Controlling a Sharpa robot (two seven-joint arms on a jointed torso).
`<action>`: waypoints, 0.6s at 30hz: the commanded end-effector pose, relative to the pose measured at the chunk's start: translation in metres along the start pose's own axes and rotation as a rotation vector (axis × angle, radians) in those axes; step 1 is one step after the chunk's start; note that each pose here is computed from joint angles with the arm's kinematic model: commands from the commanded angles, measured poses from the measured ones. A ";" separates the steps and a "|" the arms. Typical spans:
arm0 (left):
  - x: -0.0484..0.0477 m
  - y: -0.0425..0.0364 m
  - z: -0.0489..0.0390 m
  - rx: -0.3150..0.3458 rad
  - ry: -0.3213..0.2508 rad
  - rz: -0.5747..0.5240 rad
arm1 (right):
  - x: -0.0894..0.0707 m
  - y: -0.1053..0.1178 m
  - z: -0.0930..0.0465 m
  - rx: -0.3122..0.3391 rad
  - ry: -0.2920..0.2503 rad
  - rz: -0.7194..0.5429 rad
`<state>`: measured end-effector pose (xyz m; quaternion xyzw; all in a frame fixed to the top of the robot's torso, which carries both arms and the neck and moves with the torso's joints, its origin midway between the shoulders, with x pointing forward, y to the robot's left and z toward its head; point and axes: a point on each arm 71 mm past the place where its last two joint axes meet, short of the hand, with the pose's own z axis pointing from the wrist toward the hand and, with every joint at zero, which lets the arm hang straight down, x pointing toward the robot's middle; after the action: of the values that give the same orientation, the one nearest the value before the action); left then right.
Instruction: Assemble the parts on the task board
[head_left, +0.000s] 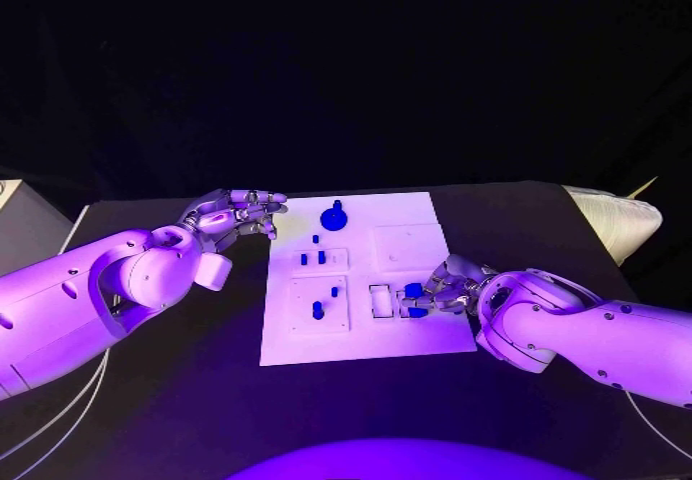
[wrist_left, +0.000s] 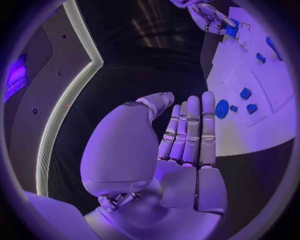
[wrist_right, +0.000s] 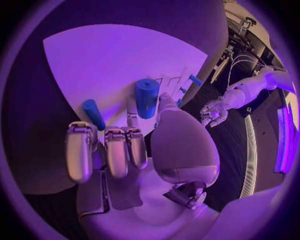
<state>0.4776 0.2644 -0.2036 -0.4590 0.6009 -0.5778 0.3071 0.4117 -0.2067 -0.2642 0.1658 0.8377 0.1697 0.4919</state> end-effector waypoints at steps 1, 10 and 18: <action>0.0027 -0.0008 0.0002 0.008 0.020 -0.009 | 0.006 -0.004 0.001 0.021 0.025 -0.002; 0.0021 -0.0008 -0.0001 0.006 0.019 -0.008 | 0.005 -0.005 0.001 0.026 -0.004 0.014; 0.0011 -0.0008 -0.0006 0.005 0.016 -0.007 | -0.005 -0.008 -0.008 0.018 -0.060 0.075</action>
<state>0.4774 0.2655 -0.2036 -0.4593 0.6015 -0.5770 0.3073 0.4069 -0.2152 -0.2619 0.1888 0.8249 0.1726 0.5041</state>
